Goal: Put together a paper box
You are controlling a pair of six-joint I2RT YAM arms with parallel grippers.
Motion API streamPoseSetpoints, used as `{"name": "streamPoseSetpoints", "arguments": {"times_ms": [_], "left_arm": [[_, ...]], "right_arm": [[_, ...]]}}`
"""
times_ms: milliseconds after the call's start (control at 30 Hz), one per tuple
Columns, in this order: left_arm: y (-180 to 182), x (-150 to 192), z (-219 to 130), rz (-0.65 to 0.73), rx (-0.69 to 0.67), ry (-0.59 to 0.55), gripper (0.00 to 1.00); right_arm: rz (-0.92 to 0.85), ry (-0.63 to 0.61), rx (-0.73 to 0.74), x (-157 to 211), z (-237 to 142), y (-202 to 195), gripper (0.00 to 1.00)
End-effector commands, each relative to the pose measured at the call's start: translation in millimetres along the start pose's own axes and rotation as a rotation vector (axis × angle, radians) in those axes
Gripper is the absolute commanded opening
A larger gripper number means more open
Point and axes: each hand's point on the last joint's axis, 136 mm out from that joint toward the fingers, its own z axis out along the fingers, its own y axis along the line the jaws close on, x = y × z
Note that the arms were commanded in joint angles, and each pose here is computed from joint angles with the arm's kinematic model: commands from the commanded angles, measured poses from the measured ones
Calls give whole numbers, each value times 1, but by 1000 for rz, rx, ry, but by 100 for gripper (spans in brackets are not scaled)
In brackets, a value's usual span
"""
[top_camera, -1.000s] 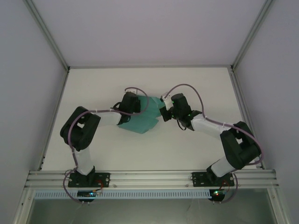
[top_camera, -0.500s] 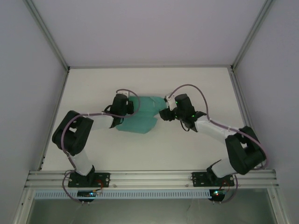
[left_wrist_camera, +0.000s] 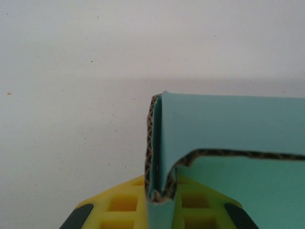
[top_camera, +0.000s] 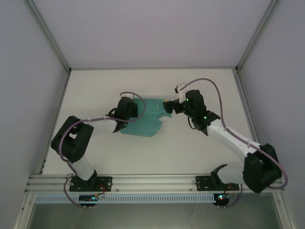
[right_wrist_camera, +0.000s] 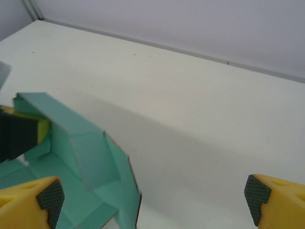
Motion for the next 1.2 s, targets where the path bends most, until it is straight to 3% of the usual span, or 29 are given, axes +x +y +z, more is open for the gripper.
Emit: {"name": "streamPoseSetpoints", "arguments": {"times_ms": [0,167,367,533,767,1000,1167], "left_arm": [[-8,-20,-13,-15,18,-46,0],[-13,-20,-15,-7,34,-42,0],[-17,-20,-15,-10,42,-36,0],[-24,-19,-12,-10,50,-27,0],[-10,-23,-12,-25,-28,-38,0],[4,-25,-9,-39,-60,-33,0],[4,-25,-7,-32,-46,-24,0]], "right_arm": [[-29,83,37,11,21,-7,99],[-53,166,27,29,58,-3,99],[-86,99,-58,20,88,27,99],[-23,-8,144,4,101,16,99],[-24,107,244,25,74,-1,99],[8,292,295,78,16,-19,99],[-1,379,273,107,10,-18,99]]}}
